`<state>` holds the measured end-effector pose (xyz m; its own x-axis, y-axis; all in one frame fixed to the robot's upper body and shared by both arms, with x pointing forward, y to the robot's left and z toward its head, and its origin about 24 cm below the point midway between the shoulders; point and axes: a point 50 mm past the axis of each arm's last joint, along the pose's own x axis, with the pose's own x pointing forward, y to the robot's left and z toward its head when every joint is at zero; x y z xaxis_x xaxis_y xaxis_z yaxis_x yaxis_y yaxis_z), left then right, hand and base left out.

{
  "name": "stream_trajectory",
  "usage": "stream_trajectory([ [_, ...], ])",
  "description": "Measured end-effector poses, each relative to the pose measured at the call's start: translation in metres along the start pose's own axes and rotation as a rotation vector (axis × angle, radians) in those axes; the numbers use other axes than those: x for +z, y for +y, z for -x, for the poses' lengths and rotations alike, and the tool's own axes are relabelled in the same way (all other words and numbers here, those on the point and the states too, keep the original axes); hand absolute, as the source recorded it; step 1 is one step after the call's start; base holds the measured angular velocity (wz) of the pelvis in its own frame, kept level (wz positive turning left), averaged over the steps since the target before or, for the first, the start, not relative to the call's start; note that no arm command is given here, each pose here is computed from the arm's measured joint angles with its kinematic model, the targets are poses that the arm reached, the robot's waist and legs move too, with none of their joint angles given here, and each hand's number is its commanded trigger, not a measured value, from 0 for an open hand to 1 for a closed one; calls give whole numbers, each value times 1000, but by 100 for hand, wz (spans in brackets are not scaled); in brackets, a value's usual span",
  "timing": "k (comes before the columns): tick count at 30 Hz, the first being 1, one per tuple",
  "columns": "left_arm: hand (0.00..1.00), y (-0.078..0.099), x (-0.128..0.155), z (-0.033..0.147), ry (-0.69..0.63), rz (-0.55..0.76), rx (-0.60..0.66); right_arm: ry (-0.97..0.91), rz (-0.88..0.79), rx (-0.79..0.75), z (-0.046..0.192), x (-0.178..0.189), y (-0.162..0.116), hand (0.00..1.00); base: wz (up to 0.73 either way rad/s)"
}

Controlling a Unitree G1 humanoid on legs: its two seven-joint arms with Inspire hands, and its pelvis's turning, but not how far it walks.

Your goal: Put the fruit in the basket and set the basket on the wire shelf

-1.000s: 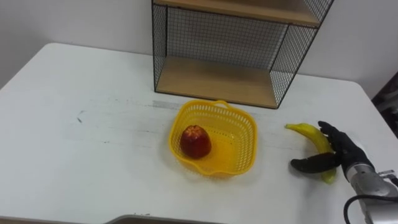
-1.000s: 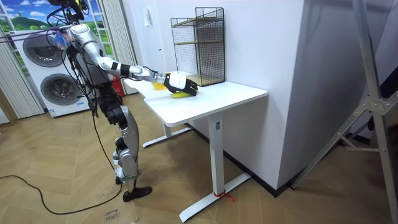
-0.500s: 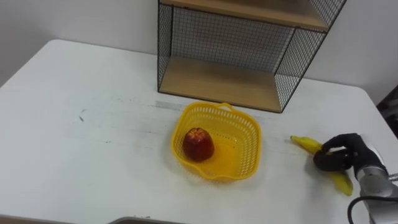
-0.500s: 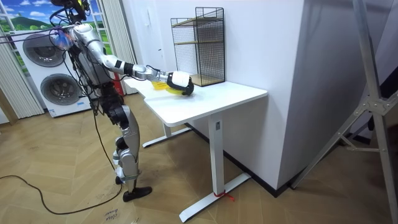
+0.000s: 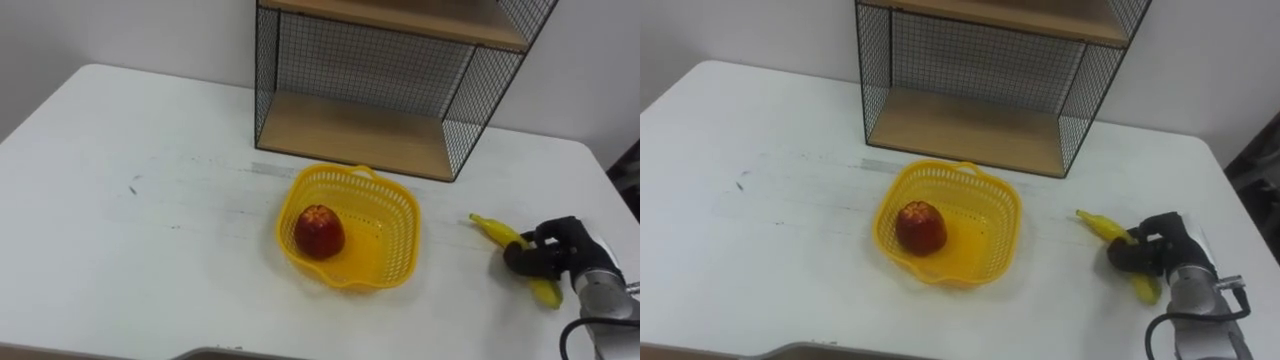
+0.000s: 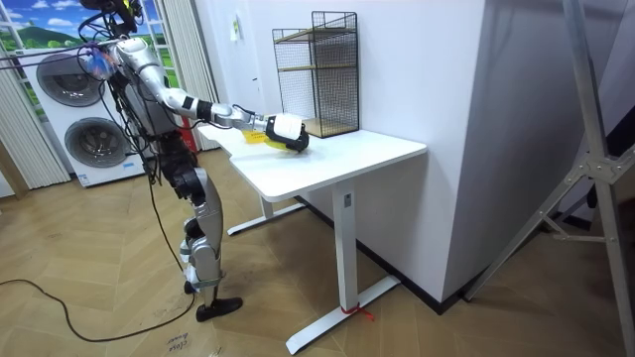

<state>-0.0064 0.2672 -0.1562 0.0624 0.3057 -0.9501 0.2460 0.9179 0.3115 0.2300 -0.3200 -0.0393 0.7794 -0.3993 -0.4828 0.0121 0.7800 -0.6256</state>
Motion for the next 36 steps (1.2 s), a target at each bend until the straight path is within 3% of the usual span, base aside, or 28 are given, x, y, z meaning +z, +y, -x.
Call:
stream_trajectory([
  [15,0,-1,7,-1,-13,-3,-4,-170,49,0,14,37,6,100,-3],
  [26,0,0,16,-1,-53,3,0,-540,31,-57,51,114,-11,100,0],
  [36,0,-5,13,-2,-37,-4,-19,-595,53,-31,59,126,-9,100,0],
])
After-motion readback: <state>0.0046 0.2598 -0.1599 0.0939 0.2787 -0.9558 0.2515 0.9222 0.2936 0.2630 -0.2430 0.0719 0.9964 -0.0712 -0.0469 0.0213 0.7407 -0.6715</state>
